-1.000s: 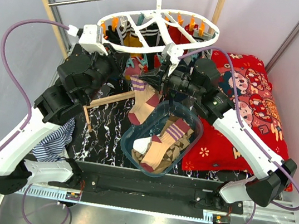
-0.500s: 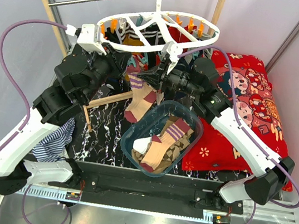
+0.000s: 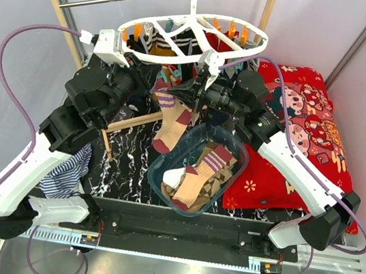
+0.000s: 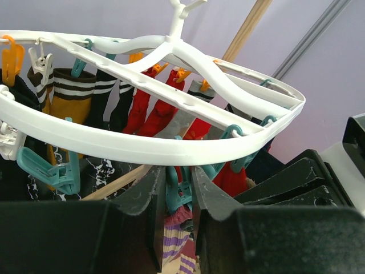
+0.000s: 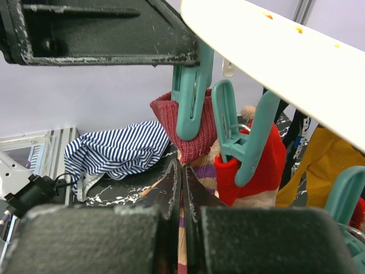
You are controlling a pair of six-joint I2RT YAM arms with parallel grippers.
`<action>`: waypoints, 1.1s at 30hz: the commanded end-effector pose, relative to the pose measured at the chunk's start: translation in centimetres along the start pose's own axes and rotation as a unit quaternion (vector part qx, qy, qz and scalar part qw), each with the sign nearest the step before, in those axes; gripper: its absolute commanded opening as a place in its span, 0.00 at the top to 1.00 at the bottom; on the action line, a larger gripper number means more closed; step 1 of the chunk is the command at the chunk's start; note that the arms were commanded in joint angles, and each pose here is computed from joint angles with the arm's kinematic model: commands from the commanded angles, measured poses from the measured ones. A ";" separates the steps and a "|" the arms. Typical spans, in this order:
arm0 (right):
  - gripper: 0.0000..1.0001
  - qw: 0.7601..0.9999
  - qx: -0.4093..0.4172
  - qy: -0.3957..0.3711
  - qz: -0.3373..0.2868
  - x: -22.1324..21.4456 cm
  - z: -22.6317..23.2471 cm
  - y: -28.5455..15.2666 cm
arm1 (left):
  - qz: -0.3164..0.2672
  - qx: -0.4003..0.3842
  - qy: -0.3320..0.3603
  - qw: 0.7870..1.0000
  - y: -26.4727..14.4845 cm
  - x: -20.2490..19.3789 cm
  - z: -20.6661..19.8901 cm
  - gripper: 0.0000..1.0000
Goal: Clip the socks to the hanger
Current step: Clamp the sock onto the hanger.
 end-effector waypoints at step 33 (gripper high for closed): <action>1.00 0.998 -0.011 -0.028 -0.059 3.5 -0.3 0.1 | -0.081 0.024 0.008 0.996 -5.5 4.7 2.1 0.09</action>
Point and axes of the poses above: each gripper's point midway between its finger pads, its own y axis out along the fingers, its own z axis along the line the jaws close on, x = y × z, the point moved 5 cm from there along -y, back along the fingers, and after that the axes turned 4 degrees about -y, right-handed, at the moved point
